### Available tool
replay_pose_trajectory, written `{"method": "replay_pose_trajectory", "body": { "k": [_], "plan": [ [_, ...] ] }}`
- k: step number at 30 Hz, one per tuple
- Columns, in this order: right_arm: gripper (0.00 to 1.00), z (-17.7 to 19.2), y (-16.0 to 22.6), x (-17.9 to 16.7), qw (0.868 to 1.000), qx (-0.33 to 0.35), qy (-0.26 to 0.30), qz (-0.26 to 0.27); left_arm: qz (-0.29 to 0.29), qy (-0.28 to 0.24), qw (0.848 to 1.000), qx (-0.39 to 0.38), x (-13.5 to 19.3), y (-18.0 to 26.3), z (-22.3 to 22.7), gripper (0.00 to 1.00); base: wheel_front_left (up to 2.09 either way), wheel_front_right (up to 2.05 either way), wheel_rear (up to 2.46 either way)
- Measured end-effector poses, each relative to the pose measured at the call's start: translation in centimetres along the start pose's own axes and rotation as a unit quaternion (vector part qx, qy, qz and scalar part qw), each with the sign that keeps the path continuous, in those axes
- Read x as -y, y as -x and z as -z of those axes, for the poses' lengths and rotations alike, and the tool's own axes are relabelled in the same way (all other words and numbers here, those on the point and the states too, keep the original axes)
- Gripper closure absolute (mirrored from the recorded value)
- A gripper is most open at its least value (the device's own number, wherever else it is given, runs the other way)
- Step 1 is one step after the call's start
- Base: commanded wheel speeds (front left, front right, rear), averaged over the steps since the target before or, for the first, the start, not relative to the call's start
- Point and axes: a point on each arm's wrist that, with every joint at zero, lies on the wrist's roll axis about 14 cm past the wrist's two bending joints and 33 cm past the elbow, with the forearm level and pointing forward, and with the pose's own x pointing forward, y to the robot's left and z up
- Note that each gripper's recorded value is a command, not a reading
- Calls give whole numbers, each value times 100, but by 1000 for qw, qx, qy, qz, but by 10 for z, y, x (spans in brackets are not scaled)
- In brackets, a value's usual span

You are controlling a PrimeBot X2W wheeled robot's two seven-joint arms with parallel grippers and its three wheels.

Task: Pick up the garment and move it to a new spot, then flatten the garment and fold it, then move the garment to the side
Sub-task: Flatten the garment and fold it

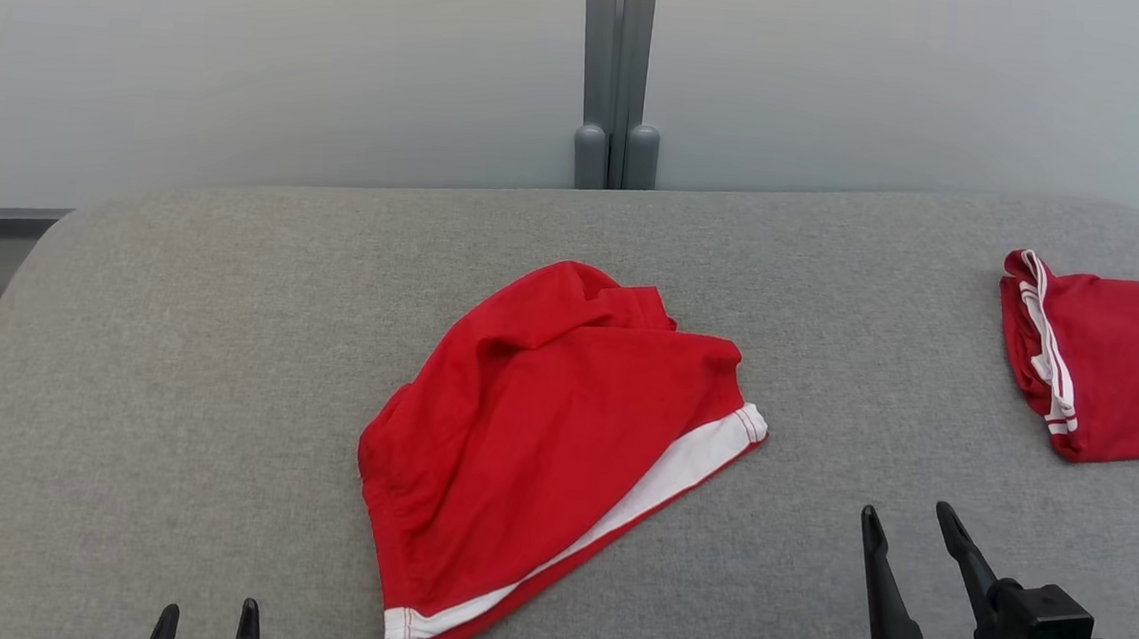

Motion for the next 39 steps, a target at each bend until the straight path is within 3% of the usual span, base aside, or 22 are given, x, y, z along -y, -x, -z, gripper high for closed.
{"method": "replay_pose_trajectory", "body": {
  "k": [22, 28, 35, 39],
  "plan": [
    [0, 7, -2, -8, 1000, -10, -6, -11, 29, 26, 999, -4, 22, -6, 3, 0, 0, 0, 0],
    [0, 2, -30, -20, 999, -7, 29, -39, 68, 62, 993, -69, 42, -6, 30, 0, 0, 0, 0],
    [0, 15, -85, -18, 988, -108, 91, -62, 111, 109, 972, -174, 68, -16, 43, 0, 0, 0, 0],
    [0, 46, -95, -19, 971, -190, 119, -78, 143, 118, 955, -230, 85, -11, 50, 0, 0, 0, 0]
  ]
}}
